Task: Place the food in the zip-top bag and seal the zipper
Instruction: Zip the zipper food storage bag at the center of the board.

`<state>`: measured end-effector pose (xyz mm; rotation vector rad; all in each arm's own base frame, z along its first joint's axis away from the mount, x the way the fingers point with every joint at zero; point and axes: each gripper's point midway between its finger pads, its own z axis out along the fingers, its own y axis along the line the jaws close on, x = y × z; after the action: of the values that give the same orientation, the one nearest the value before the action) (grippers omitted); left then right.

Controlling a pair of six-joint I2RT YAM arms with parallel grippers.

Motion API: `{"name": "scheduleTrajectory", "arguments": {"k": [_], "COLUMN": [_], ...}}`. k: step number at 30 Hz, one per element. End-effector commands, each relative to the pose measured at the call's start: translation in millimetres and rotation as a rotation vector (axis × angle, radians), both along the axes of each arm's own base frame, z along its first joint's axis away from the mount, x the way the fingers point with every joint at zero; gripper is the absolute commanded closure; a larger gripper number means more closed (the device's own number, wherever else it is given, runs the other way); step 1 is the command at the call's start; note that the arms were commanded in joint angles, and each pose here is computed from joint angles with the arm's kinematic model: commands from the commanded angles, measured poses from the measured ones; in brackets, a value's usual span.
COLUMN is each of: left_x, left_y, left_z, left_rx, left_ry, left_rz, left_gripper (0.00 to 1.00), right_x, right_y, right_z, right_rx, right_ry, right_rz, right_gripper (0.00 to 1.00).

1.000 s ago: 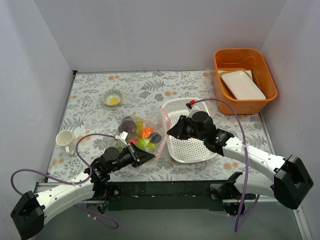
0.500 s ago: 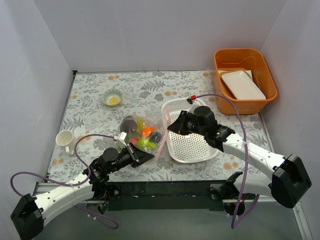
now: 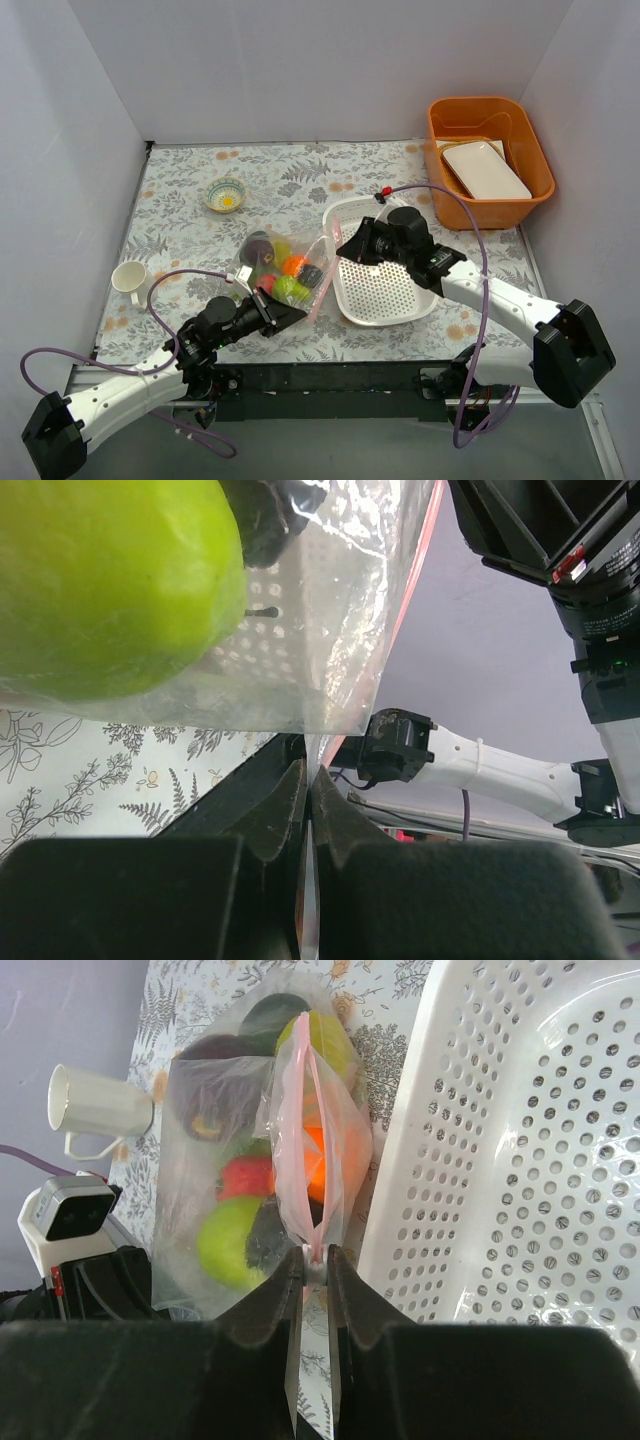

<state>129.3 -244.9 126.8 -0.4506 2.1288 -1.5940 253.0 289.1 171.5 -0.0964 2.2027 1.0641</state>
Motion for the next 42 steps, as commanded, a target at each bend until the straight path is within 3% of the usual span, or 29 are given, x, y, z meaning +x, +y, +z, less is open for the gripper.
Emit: {"name": "scheduleTrajectory", "arguments": {"k": [1, 42], "left_x": [-10, -16], "left_y": [3, 8], "left_z": [-22, -30], "left_rx": [0.005, 0.005], "left_ry": [0.159, 0.178], "left_rz": [0.009, 0.009], "left_gripper": [1.00, 1.00], "right_x": [39, 77], "right_y": [1, -2], "right_z": [48, 55], "right_rx": [0.066, 0.080], "right_ry": [-0.163, -0.214], "right_rz": [-0.071, -0.106], "right_gripper": [0.90, 0.91]}}
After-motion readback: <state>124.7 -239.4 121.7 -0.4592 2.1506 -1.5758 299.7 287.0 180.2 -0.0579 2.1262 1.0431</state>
